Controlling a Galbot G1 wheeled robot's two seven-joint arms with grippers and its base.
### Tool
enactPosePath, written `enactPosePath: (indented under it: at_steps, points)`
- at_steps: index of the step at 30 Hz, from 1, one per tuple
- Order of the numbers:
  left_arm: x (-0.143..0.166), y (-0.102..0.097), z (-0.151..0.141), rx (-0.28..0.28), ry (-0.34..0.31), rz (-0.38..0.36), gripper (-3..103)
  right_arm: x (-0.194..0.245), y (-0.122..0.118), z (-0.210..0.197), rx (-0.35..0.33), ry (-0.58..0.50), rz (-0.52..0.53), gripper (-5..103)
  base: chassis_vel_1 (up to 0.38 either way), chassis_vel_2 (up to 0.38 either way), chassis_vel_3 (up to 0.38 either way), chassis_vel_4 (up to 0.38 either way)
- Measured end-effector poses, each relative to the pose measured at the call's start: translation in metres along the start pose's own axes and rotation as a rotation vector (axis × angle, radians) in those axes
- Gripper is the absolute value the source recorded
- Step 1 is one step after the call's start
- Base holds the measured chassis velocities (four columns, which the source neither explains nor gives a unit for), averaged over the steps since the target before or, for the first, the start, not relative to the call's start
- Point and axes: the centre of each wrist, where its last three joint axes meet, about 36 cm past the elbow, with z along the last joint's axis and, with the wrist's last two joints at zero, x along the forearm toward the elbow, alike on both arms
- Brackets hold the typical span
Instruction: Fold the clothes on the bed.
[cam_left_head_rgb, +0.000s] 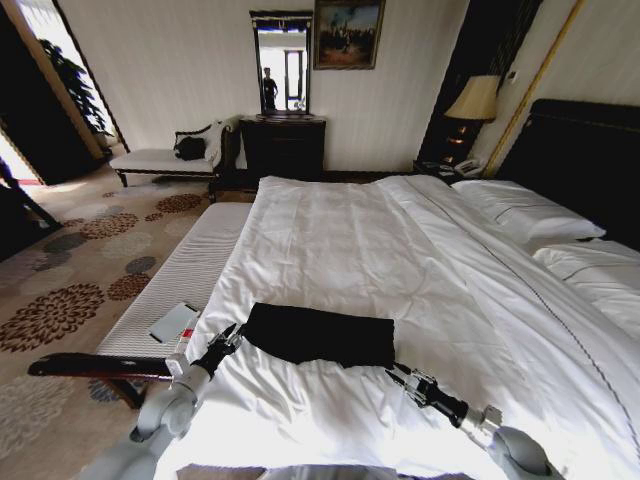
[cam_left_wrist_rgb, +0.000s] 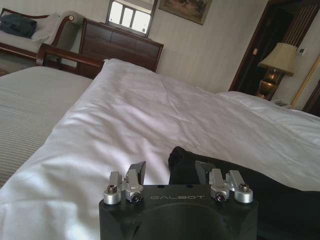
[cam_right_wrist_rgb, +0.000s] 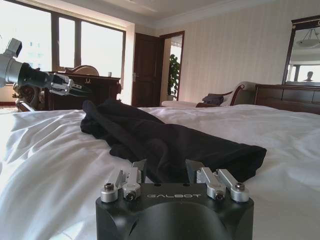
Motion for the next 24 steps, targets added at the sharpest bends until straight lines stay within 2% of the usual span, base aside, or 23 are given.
enactPosePath:
  at_steps: [1,2,3,4,6,8,9,10,12,13,14,16,19,24]
  points:
    - [0.003,0.001,-0.003,-0.007,-0.010,-0.007,59,0.005,0.000,-0.003,0.004,0.000,0.001,46,0.000,0.000,0.000,0.000]
    - [0.009,0.004,-0.008,-0.026,-0.034,-0.021,70,0.016,-0.003,-0.009,0.013,-0.003,0.002,51,0.000,0.000,0.000,0.000]
    - [0.013,0.008,-0.013,-0.049,-0.059,-0.035,70,0.023,-0.005,-0.014,0.020,-0.006,0.006,57,0.000,0.000,0.000,0.000]
    - [0.013,0.008,-0.013,-0.049,-0.059,-0.035,70,0.023,-0.005,-0.014,0.020,-0.006,0.006,57,0.000,0.000,0.000,0.000]
    - [0.018,0.013,-0.021,-0.078,-0.100,-0.054,81,0.025,-0.009,-0.024,0.029,-0.020,0.020,68,0.000,0.000,0.000,0.000]
    - [0.018,0.013,-0.033,-0.107,-0.160,-0.064,91,0.007,-0.017,-0.045,0.026,-0.052,0.088,79,0.000,0.000,0.000,0.000]
    - [0.018,0.013,-0.033,-0.107,-0.160,-0.064,91,0.007,-0.017,-0.045,0.026,-0.052,0.088,79,0.000,0.000,0.000,0.000]
    - [0.016,0.010,-0.037,-0.113,-0.179,-0.059,96,-0.009,-0.021,-0.055,0.019,-0.069,0.126,79,0.000,0.000,0.000,0.000]
    - [0.011,0.001,-0.040,-0.108,-0.202,-0.041,98,-0.042,-0.024,-0.071,-0.004,-0.087,0.213,89,0.000,0.000,0.000,0.000]
    - [0.006,-0.007,-0.041,-0.098,-0.203,-0.017,100,-0.068,-0.025,-0.083,-0.034,-0.070,0.318,94,0.000,0.000,0.000,0.000]
    - [0.006,-0.007,-0.041,-0.098,-0.203,-0.017,100,-0.068,-0.025,-0.083,-0.034,-0.070,0.318,94,0.000,0.000,0.000,0.000]
    - [-0.011,-0.020,-0.041,-0.095,-0.186,0.039,100,-0.100,-0.020,-0.092,-0.073,-0.055,0.487,99,0.000,0.000,0.000,0.000]
    - [-0.021,-0.023,-0.038,-0.103,-0.163,0.060,100,-0.120,-0.018,-0.088,-0.074,-0.043,0.530,100,0.000,0.000,0.000,0.000]
    - [-0.051,-0.031,-0.026,-0.100,-0.110,0.100,100,-0.139,-0.006,-0.064,-0.117,0.020,0.502,100,0.000,0.000,0.000,0.000]
